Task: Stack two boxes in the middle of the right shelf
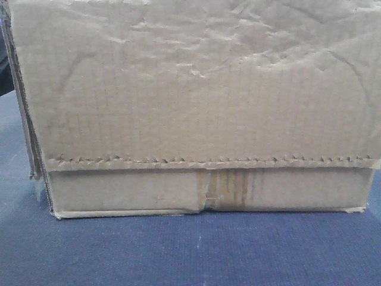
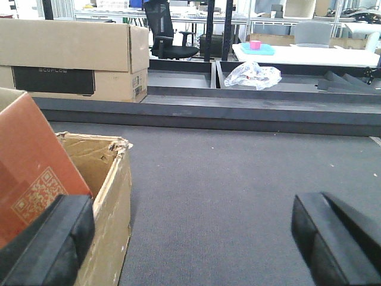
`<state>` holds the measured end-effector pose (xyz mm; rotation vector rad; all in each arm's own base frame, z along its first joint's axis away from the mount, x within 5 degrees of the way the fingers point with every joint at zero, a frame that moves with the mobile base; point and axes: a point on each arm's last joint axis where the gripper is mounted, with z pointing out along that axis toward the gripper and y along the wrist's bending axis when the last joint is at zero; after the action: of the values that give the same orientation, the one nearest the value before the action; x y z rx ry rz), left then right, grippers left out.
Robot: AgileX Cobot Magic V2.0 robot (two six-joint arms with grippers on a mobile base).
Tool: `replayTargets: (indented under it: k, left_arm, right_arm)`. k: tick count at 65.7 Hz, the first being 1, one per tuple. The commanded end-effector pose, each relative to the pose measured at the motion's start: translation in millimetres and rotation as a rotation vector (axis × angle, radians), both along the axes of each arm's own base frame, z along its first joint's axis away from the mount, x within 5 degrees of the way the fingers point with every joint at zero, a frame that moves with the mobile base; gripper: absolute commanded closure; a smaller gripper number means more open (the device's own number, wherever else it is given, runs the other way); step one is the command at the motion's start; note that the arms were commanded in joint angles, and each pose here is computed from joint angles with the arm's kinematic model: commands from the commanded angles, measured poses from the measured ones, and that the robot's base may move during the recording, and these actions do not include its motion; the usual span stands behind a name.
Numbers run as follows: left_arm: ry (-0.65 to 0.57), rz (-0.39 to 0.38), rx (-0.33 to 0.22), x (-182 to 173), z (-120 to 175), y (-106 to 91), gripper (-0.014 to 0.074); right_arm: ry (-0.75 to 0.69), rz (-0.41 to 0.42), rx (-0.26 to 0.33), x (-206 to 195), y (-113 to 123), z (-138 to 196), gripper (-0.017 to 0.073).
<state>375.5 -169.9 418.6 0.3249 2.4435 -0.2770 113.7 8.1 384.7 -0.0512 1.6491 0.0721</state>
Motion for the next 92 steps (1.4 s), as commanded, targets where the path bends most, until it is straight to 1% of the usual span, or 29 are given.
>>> replayTargets:
  k: [1, 4, 5, 7, 10, 15, 16, 17, 18, 25, 28, 30, 35, 40, 48, 53, 58, 65, 71, 79, 92]
  left_arm:
    - [-0.03, 0.001, -0.035, -3, 9, -1.3, 0.057]
    - [-0.03, 0.001, -0.035, -3, 9, -1.3, 0.0487]
    - [-0.03, 0.001, -0.035, -3, 9, -1.3, 0.044]
    - [-0.03, 0.001, -0.035, -3, 9, -1.3, 0.0389]
    - [-0.028, -0.001, -0.04, -4, 9, -1.7, 0.026]
    - [-0.035, -0.01, -0.067, -8, 15, -2.1, 0.0064]
    - [-0.038, -0.012, -0.073, -9, 17, -2.0, 0.0008]
    - [-0.043, -0.013, -0.078, -10, 19, -1.7, -0.0027]
    - [-0.052, -0.013, -0.082, -12, 23, -0.8, -0.0035]
    - [-0.113, -0.016, -0.111, -24, 46, 4.5, 0.0057]
    - [-0.151, -0.011, -0.114, -31, 58, 9.2, 0.0087]
    - [-0.171, -0.004, -0.106, -35, 63, 12.5, 0.0096]
    - [-0.225, 0.0, -0.087, -47, 78, 21.0, 0.0096]
    - [-0.272, 0.007, -0.063, -57, 90, 30.8, 0.0096]
    - [-0.312, 0.05, -0.071, -67, 104, 51.2, 0.0096]
    - [-0.316, 0.075, -0.061, -70, 106, 63.0, 0.0096]
    - [-0.286, 0.108, -0.039, -71, 99, 76.0, 0.0096]
    - [-0.228, 0.13, -0.015, -73, 84, 84.6, 0.0096]
    - [-0.145, 0.123, 0.009, -72, 61, 83.1, 0.0096]
    - [-0.038, 0.105, 0.013, -68, 32, 77.7, 0.0096]
    - [0.12, 0.102, 0.066, -64, -16, 76.4, 0.0096]
  right_arm:
    - [-0.027, -0.004, -0.012, 1, 0, 4, -0.001]
    - [-0.027, -0.004, -0.012, 1, 0, 4, -0.001]
    - [-0.027, -0.004, -0.012, 1, 0, 4, -0.001]
    - [-0.027, -0.004, -0.012, 1, 0, 4, -0.001]
    - [-0.027, -0.004, -0.012, 1, 0, 4, -0.001]
    - [-0.027, -0.004, -0.012, 1, 0, 4, -0.001]
    - [-0.027, -0.004, -0.012, 1, 0, 4, -0.001]
    - [-0.027, -0.004, -0.012, 1, 0, 4, -0.001]
    - [-0.025, -0.004, -0.013, 1, 0, 4, -0.001]
    - [-0.005, 0.002, -0.011, 0, 0, 10, -0.001]
    - [0.004, 0.005, -0.013, 1, 0, 16, -0.001]
    - [0.004, 0.006, -0.013, 2, 1, 21, -0.001]
    - [0.012, 0.019, -0.014, 6, 2, 33, -0.001]
    - [0.036, 0.052, -0.018, 11, 6, 48, -0.001]
    - [0.122, 0.12, -0.031, 28, 17, 70, -0.001]
    - [0.186, 0.158, -0.043, 43, 24, 79, -0.001]
    - [0.257, 0.195, -0.059, 60, 33, 85, -0.001]
    - [0.36, 0.239, -0.101, 80, 44, 83, -0.001]
    - [0.481, 0.261, -0.122, 100, 52, 73, -0.001]
    - [0.588, 0.268, -0.136, 118, 57, 55, -0.001]
    - [0.745, 0.274, -0.157, 146, 64, 25, -0.001]
